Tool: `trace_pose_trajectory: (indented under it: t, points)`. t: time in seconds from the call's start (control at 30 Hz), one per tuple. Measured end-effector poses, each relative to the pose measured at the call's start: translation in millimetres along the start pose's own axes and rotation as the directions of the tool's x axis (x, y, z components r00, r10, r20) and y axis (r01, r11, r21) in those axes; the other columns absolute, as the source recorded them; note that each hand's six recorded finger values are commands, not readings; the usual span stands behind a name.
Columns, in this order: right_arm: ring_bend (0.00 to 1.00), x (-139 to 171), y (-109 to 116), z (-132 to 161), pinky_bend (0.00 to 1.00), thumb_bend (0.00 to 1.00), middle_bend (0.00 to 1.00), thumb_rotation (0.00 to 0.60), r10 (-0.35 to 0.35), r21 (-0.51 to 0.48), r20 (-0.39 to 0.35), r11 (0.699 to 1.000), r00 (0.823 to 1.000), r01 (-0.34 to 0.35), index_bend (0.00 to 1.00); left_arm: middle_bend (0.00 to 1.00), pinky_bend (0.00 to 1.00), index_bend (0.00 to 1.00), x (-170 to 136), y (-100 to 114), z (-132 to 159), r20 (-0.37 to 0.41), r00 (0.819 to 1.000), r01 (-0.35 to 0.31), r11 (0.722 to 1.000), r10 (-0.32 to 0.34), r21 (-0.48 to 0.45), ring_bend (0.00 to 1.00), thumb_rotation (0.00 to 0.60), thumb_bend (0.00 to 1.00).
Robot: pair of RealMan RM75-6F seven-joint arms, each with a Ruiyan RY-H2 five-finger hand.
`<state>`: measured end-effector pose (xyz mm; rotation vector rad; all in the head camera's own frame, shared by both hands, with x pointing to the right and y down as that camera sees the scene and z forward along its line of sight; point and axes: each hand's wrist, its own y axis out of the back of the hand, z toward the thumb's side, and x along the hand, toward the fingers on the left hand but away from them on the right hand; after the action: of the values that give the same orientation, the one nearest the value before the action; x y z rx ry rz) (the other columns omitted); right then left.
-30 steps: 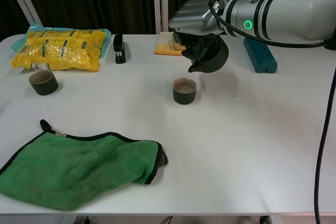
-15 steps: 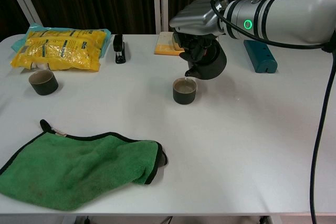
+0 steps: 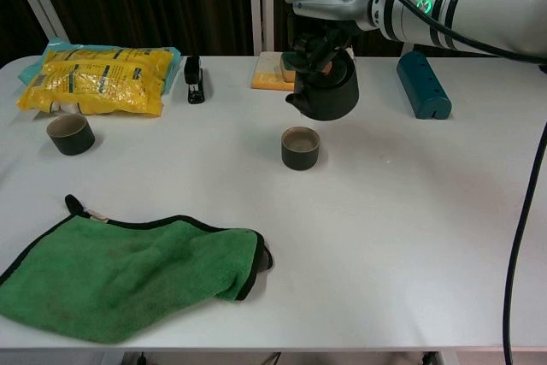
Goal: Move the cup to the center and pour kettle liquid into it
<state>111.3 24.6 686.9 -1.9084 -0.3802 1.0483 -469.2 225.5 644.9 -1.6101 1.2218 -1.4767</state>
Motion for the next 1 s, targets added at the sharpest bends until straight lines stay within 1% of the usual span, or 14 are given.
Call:
trace_pose_trajectory:
  t: [0.1,0.2,0.27,0.37,0.6,0.83,1.0]
  points:
    - [0.94,6,11,-5,0.46,0.53,1.00,0.600,-0.035,-0.089,0.010,0.995,0.999,0.036,1.00,0.13,0.25,0.16,0,0,0,0.000,1.000,0.001,1.000,-0.001,-0.002,0.15,0.600,0.13]
    - [0.94,15,20,-15,0.46,0.52,1.00,0.600,-0.066,-0.176,0.027,0.982,0.997,0.070,1.00,0.13,0.25,0.16,0,-2,1,0.001,1.000,0.004,1.000,-0.004,-0.001,0.15,0.600,0.13]
    - [0.94,25,24,-25,0.46,0.52,1.00,0.600,-0.082,-0.231,0.046,0.969,0.996,0.091,1.00,0.13,0.25,0.16,0,-2,1,0.002,1.000,0.006,1.000,-0.006,-0.002,0.15,0.600,0.13]
    - [0.94,38,22,-38,0.46,0.52,1.00,0.600,-0.086,-0.272,0.070,0.957,0.994,0.102,1.00,0.13,0.25,0.16,0,-3,1,0.002,1.000,0.006,1.000,-0.006,-0.002,0.15,0.600,0.13]
    - [0.93,63,-5,-65,0.46,0.52,1.00,0.600,-0.052,-0.320,0.127,0.943,0.991,0.090,1.00,0.13,0.25,0.16,-1,-4,2,0.006,1.000,0.010,1.000,-0.010,-0.005,0.15,0.600,0.13]
    - [0.93,85,-45,-90,0.46,0.52,1.00,0.600,0.000,-0.382,0.181,0.922,0.983,0.070,1.00,0.13,0.25,0.16,-1,-2,3,0.009,1.000,0.008,1.000,-0.008,-0.001,0.15,0.600,0.13]
    - [0.93,96,-70,-100,0.46,0.52,1.00,0.600,0.028,-0.416,0.207,0.907,0.978,0.062,1.00,0.13,0.25,0.16,0,-4,3,0.011,1.000,0.014,1.000,-0.014,0.000,0.15,0.600,0.13]
